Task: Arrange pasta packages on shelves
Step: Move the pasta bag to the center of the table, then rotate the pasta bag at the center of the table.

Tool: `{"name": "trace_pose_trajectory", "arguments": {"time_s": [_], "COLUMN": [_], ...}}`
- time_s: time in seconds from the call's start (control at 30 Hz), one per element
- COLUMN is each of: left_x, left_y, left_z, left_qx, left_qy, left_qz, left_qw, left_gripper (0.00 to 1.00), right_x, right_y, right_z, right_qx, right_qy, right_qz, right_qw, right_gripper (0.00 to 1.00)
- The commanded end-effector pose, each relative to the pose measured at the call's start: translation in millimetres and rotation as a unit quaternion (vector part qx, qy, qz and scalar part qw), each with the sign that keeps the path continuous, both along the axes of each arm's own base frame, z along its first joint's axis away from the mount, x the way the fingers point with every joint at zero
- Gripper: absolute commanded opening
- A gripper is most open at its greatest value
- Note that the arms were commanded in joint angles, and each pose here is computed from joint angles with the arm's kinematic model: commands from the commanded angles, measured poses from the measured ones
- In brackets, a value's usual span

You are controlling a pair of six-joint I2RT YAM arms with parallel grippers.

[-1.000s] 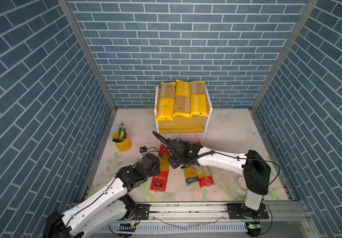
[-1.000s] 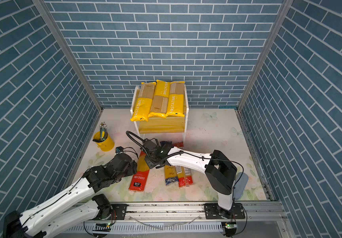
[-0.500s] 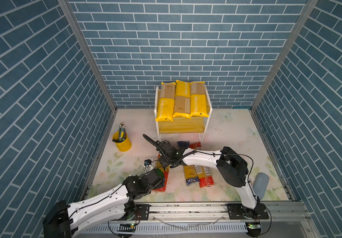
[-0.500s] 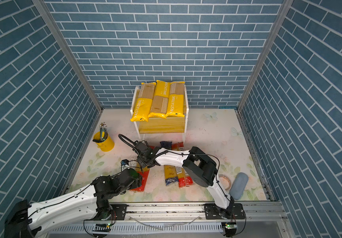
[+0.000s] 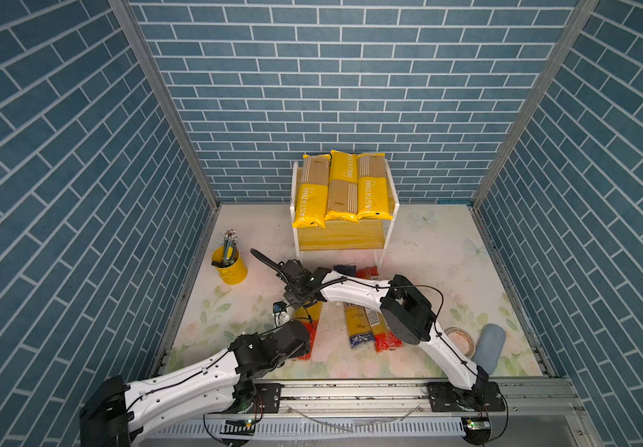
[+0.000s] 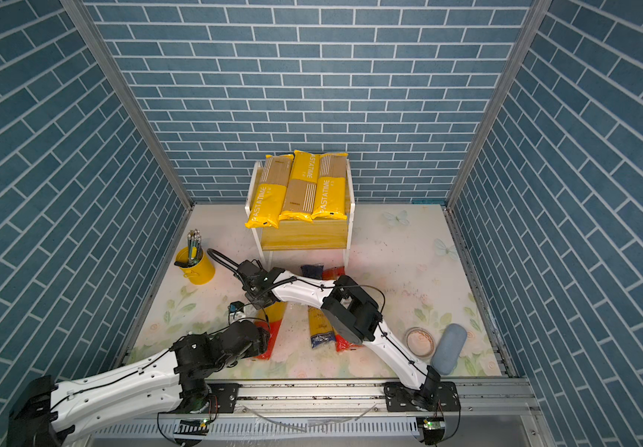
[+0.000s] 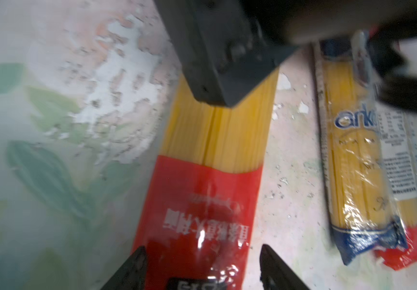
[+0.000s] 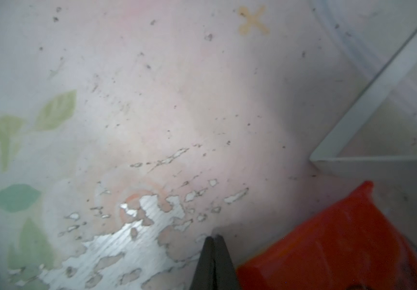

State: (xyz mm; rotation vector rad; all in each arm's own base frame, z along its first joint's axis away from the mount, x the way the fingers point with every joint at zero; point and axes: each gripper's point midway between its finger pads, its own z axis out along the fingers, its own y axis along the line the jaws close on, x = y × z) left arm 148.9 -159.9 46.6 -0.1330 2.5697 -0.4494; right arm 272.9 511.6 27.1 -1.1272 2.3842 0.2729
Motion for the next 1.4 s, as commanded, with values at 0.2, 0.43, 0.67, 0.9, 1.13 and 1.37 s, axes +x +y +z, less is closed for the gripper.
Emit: {"name": "trace_pose_trajectory", "arguments": {"time_s": [0.2,0.43,0.67,0.9,1.13,1.37], "left_x": [-14.3,-20.3,-29.4,-36.3,-51.5,-26.5], "left_y": [-78.0,-108.2,-141.5,-169.6,-104.6,-26.5], "left_z": [-19.1,37.8,39.9,12.2,-34.0,-25.2], "left_qx": [-0.032,-0.005,-0.046,-0.047,0.046,0.086], "left_qy": [0.032,0.009,0.0,0.023,0.08,0.078], "left_qz": [-0.135,-0.212,-0.251,-0.295,-0.286,-0.176], "left_qw": [0.99,0.977,0.967,0.954,0.954,0.977], "left_gripper": [0.73,0.73,0.74,0.74,0.73,0.75], "right_x": [0.5,2.7,6.9,6.9,5.9,-8.1], "right_y": [-46.9,-50.4,-52.5,-58.2,-72.8,-86.6], "right_z": [-8.8,-10.4,-7.8,-10.3,-9.1,-9.3], "right_qx": [-0.06,-0.052,-0.046,-0.046,-0.056,-0.069], "right_qy": [0.026,0.04,0.045,0.051,0.056,0.082], "right_qz": [-0.013,-0.024,-0.031,-0.034,-0.036,-0.031], "right_qw": [0.998,0.998,0.997,0.997,0.996,0.994], "right_gripper": [0.06,0.06,0.06,0.05,0.05,0.04]}}
